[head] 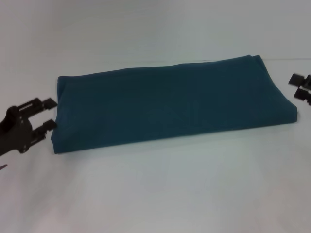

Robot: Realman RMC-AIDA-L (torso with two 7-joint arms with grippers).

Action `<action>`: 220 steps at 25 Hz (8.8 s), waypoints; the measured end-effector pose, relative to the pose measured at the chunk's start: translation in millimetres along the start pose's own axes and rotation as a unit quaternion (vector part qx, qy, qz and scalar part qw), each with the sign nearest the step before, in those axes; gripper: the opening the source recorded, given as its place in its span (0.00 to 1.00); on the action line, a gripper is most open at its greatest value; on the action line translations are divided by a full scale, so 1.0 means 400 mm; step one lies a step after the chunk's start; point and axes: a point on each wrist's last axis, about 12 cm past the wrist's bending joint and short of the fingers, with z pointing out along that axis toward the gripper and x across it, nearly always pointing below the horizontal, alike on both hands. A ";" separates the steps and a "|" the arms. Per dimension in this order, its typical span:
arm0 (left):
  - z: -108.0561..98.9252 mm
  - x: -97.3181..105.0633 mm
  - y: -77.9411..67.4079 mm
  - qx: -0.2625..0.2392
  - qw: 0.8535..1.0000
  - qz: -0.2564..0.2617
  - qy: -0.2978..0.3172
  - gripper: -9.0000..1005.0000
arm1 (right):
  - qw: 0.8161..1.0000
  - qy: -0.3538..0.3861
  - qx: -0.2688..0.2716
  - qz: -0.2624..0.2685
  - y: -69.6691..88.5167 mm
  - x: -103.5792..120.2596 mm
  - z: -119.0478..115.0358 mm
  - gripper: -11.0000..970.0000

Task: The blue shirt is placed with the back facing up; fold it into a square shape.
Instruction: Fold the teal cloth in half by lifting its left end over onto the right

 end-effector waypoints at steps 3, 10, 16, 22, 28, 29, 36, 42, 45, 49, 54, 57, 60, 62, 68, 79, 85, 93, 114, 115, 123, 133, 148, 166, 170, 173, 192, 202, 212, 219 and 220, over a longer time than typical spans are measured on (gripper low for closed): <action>-0.008 0.007 0.017 -0.019 0.999 -0.028 0.003 0.63 | 1.000 0.009 0.008 -0.003 -0.003 0.000 0.005 0.79; -0.008 0.030 0.066 -0.045 0.996 -0.081 -0.010 0.63 | 1.000 0.009 0.008 -0.011 0.000 -0.006 0.004 0.94; -0.008 0.032 0.092 -0.082 0.992 -0.094 -0.018 0.63 | 1.000 0.008 0.008 -0.014 0.000 -0.007 0.002 0.96; -0.006 0.032 0.105 -0.094 0.990 -0.104 -0.029 0.63 | 1.000 0.004 0.011 -0.011 -0.005 -0.006 -0.006 0.96; 0.006 0.030 0.109 -0.103 0.988 -0.108 -0.034 0.63 | 1.000 0.000 0.011 -0.006 -0.009 -0.002 -0.013 0.96; 0.007 0.029 0.108 -0.103 0.988 -0.108 -0.035 0.63 | 1.000 0.000 0.011 -0.005 -0.009 0.000 -0.014 0.96; 0.012 0.026 0.112 -0.107 0.987 -0.109 -0.042 0.63 | 1.000 0.000 0.014 -0.004 -0.012 0.002 -0.016 0.96; 0.019 0.024 0.111 -0.109 0.987 -0.108 -0.044 0.63 | 1.000 -0.002 0.014 -0.003 -0.012 0.001 -0.017 0.96; 0.025 0.023 0.109 -0.109 0.987 -0.105 -0.043 0.63 | 1.000 -0.002 0.014 -0.003 -0.012 0.001 -0.016 0.96; 0.030 0.024 0.106 -0.107 0.990 -0.085 -0.039 0.63 | 1.000 -0.004 0.013 -0.002 -0.012 0.001 -0.016 0.96; 0.037 0.024 0.101 -0.105 0.991 -0.075 -0.033 0.64 | 1.000 -0.008 0.013 -0.001 -0.012 -0.001 -0.019 0.96; 0.035 0.023 0.104 -0.107 0.990 -0.080 -0.035 0.64 | 1.000 -0.008 0.012 -0.001 -0.012 -0.001 -0.019 0.96; 0.029 0.024 0.109 -0.108 0.990 -0.087 -0.040 0.64 | 1.000 -0.009 0.014 -0.001 -0.013 0.000 -0.020 0.96; 0.029 0.025 0.112 -0.108 0.989 -0.092 -0.042 0.64 | 1.000 -0.009 0.014 0.000 -0.014 0.000 -0.021 0.96; 0.036 0.029 0.115 -0.112 0.988 -0.094 -0.041 0.64 | 1.000 -0.009 0.015 0.001 -0.014 0.001 -0.021 0.96; 0.042 0.031 0.121 -0.117 0.987 -0.100 -0.045 0.64 | 1.000 -0.009 0.015 0.004 -0.015 0.002 -0.023 0.96; 0.034 0.034 0.123 -0.114 0.987 -0.103 -0.043 0.64 | 1.000 -0.009 0.014 0.005 -0.015 0.003 -0.024 0.96; 0.037 0.034 0.124 -0.116 0.987 -0.102 -0.045 0.64 | 1.000 -0.009 0.014 0.005 -0.015 0.002 -0.026 0.96; 0.141 0.024 0.085 -0.130 0.989 -0.069 -0.022 0.64 | 1.000 -0.013 0.017 0.005 -0.019 0.005 -0.034 0.96; 0.144 0.023 0.083 -0.130 0.989 -0.067 -0.023 0.64 | 1.000 -0.014 0.017 0.006 -0.020 0.005 -0.036 0.96; 0.172 0.024 0.067 -0.125 0.991 -0.053 -0.017 0.64 | 1.000 -0.014 0.017 0.006 -0.020 0.006 -0.037 0.96; 0.173 0.026 0.064 -0.116 0.992 -0.039 -0.017 0.40 | 1.000 -0.014 0.016 0.010 -0.022 0.010 -0.041 0.96; 0.144 -0.018 0.011 -0.091 0.993 0.069 0.018 0.06 | 0.999 -0.021 0.023 0.017 -0.031 0.015 -0.046 0.96; 0.034 -0.139 0.009 -0.194 0.957 0.216 -0.021 0.07 | 0.999 -0.009 0.031 0.031 -0.041 0.033 -0.041 0.96; 0.015 -0.155 0.013 -0.211 0.953 0.215 -0.031 0.07 | 0.999 -0.006 0.033 0.030 -0.042 0.033 -0.040 0.96; 0.013 -0.160 0.011 -0.217 0.952 0.213 -0.035 0.07 | 0.999 -0.007 0.034 0.029 -0.042 0.033 -0.040 0.96; 0.089 -0.173 -0.249 -0.003 0.963 0.269 0.030 0.07 | 0.999 -0.007 0.025 0.021 -0.033 0.023 -0.030 0.96; 0.279 -0.038 -0.341 0.062 0.925 0.346 0.145 0.06 | 0.999 -0.003 0.023 0.023 -0.030 0.024 -0.021 0.96; 0.411 0.094 -0.375 0.068 0.880 0.418 0.214 0.06 | 0.999 -0.001 0.023 0.023 -0.030 0.023 -0.021 0.96; 0.512 0.191 -0.372 0.030 0.835 0.486 0.258 0.06 | 0.999 -0.002 0.025 0.024 -0.032 0.025 -0.023 0.96; 0.525 0.200 -0.369 0.022 0.829 0.494 0.261 0.06 | 0.999 -0.002 0.025 0.025 -0.033 0.026 -0.024 0.96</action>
